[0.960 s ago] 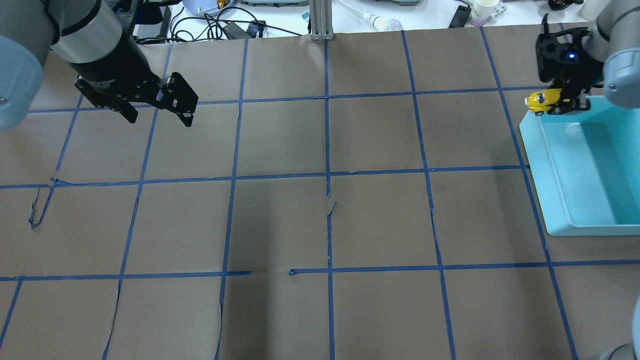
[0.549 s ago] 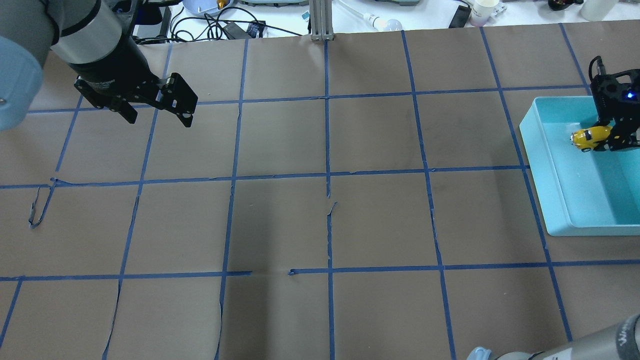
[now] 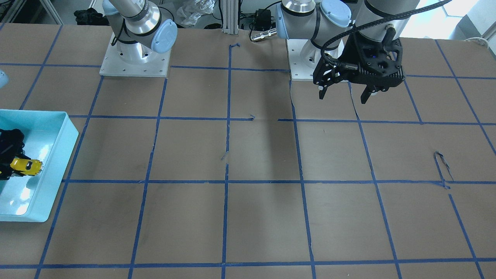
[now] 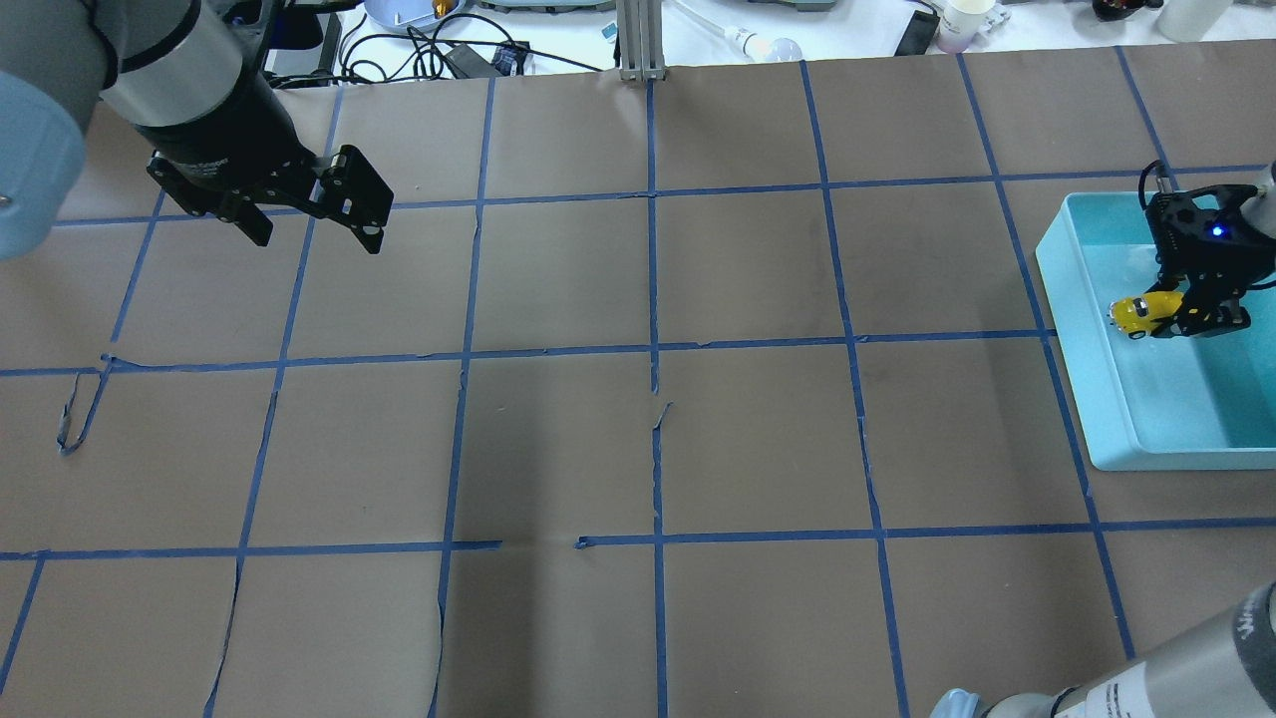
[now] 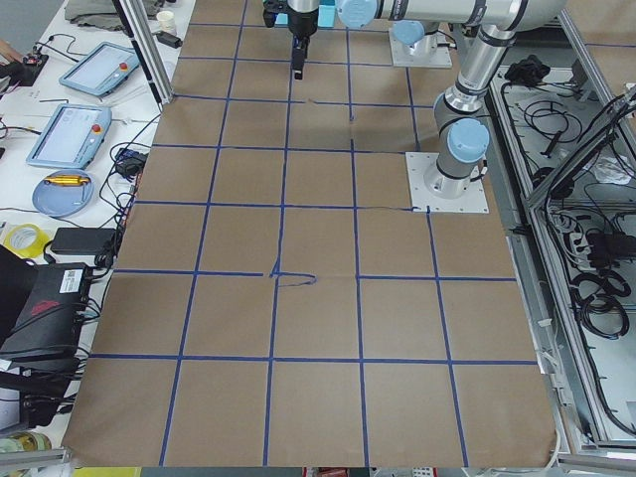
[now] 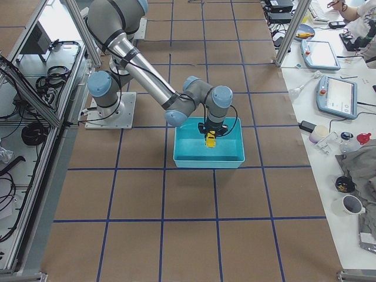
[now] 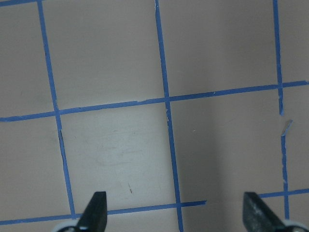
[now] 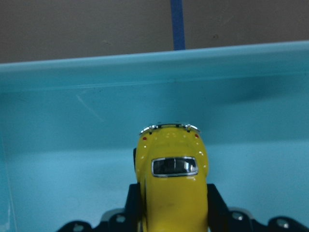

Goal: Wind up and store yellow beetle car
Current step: 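Lower the car into the bin and open the right gripper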

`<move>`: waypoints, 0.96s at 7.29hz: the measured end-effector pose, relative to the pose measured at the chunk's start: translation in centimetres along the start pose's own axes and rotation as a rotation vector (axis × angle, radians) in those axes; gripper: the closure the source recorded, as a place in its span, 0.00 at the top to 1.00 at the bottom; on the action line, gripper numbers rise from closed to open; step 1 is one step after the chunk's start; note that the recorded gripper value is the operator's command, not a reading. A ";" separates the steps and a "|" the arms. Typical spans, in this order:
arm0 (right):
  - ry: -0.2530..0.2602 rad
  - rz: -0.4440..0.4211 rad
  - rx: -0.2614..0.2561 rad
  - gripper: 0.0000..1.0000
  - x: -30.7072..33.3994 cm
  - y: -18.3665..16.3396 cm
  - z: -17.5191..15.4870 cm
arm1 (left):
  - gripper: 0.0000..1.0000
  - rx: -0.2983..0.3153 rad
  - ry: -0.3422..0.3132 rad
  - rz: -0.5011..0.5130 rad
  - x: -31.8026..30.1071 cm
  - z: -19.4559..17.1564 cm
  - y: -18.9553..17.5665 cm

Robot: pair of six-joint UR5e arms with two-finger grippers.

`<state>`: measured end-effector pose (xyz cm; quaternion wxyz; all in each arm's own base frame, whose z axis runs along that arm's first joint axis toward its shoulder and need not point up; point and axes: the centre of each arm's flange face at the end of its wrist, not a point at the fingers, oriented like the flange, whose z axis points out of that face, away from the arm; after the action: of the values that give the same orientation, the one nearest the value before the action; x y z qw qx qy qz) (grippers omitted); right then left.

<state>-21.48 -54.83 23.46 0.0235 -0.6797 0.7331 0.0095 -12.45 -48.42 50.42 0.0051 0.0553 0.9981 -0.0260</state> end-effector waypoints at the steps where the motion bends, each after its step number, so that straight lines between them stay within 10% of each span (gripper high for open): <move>1: -0.002 0.002 0.001 0.99 0.0 0.0 0.1 | 1.00 0.000 0.001 0.000 0.0 0.0 0.0; 7: 0.075 0.092 -0.043 0.98 -0.9 -0.4 -5.5 | 1.00 0.000 0.002 0.000 0.0 0.0 0.0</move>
<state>-21.11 -54.22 28.98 -0.0192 -0.6455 0.7635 0.0009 -12.47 -48.42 50.42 0.0041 0.0555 0.9981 -0.0261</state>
